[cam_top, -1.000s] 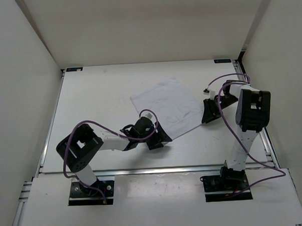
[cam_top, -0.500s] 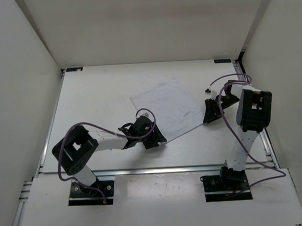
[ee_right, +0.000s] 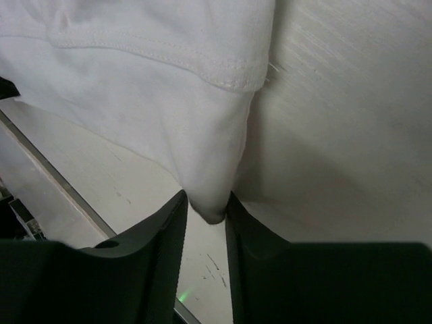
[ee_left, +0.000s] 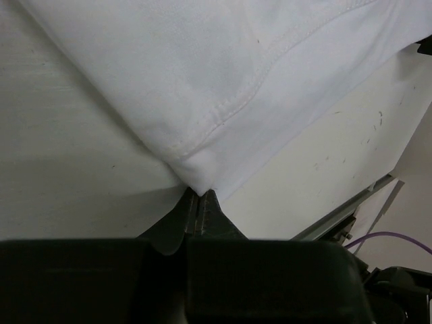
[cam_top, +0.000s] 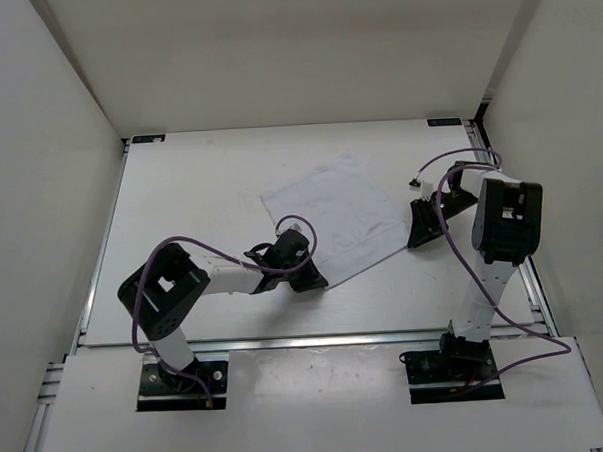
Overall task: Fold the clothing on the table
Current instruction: Fold the skirt
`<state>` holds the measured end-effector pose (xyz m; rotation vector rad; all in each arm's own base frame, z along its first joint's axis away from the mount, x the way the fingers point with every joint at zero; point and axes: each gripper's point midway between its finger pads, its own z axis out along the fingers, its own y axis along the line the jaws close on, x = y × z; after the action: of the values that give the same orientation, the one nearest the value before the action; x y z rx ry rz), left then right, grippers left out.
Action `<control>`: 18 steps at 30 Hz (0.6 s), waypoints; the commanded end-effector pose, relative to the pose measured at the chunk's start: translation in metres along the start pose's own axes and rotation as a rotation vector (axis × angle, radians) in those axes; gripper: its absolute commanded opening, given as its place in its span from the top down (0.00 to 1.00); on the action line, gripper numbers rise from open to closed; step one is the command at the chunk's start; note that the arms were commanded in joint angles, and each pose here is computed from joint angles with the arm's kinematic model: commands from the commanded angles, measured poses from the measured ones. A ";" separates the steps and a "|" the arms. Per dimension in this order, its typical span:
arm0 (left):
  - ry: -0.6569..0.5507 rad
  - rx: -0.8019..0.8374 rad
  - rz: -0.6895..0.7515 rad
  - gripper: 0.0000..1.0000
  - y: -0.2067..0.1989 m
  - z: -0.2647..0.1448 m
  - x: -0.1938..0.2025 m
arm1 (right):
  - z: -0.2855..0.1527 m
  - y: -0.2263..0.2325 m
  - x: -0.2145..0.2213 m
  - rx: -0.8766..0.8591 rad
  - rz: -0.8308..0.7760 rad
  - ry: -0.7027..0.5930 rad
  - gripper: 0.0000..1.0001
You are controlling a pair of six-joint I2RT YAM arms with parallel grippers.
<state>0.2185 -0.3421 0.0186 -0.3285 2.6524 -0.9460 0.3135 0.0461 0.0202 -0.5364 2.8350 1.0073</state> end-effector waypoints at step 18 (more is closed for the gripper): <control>-0.088 -0.008 -0.069 1.00 0.027 -0.059 -0.015 | -0.020 0.027 0.006 -0.030 -0.009 -0.019 0.78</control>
<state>0.2110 -0.2975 0.0510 -0.4246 2.5713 -0.9734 0.2998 0.0512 0.0353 -0.5132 2.8472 1.0507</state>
